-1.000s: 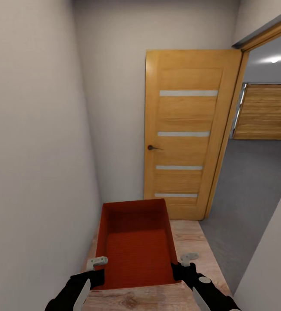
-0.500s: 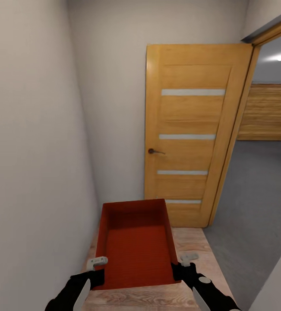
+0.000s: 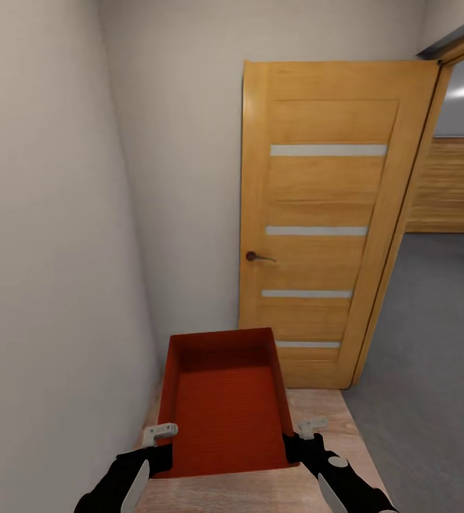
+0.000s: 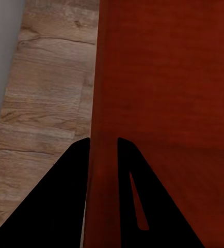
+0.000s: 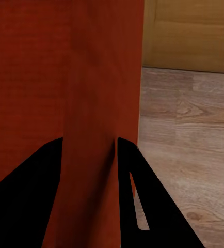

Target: Move the two storage containers from the living room to the garage. In the garage, place one container on the floor and stack the other container on top of it (either order is fine).

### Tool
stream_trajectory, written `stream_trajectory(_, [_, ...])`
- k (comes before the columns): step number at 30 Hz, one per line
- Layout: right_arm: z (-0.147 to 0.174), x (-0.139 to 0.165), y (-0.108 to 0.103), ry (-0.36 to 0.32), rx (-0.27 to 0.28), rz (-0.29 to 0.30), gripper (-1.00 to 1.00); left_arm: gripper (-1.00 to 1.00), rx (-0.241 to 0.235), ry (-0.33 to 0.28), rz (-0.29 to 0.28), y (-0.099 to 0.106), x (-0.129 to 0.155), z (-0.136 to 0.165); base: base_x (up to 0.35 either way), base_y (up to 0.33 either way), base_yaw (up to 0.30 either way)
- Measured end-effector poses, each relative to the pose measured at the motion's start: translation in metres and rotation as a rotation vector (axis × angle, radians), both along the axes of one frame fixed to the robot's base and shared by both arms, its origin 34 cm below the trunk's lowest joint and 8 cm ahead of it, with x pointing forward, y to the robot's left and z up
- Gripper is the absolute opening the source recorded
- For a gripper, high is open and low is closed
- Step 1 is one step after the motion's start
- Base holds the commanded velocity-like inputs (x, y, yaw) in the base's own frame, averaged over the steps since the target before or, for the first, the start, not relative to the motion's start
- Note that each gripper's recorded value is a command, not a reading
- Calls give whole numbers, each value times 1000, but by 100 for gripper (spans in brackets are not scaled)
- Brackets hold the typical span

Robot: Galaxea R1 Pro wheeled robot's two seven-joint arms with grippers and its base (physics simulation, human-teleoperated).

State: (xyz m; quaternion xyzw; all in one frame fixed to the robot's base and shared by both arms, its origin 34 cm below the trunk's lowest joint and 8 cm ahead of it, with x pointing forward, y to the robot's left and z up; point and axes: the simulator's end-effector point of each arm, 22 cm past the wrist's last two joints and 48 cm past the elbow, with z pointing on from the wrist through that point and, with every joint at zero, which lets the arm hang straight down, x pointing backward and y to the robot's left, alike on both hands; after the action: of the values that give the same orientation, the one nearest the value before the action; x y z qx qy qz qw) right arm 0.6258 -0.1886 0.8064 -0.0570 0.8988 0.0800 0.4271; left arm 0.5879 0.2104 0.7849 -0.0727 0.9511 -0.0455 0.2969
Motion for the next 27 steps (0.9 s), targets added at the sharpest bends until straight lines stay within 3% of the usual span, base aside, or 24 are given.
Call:
stream_trajectory(8, [0,0,0,1,0,0,-100,-100,0,1,0,0,0,0,213,0,-77])
stream_trajectory(27, [-1,0,0,1,0,0,-100,-100,0,1,0,0,0,-1,5,0,-269])
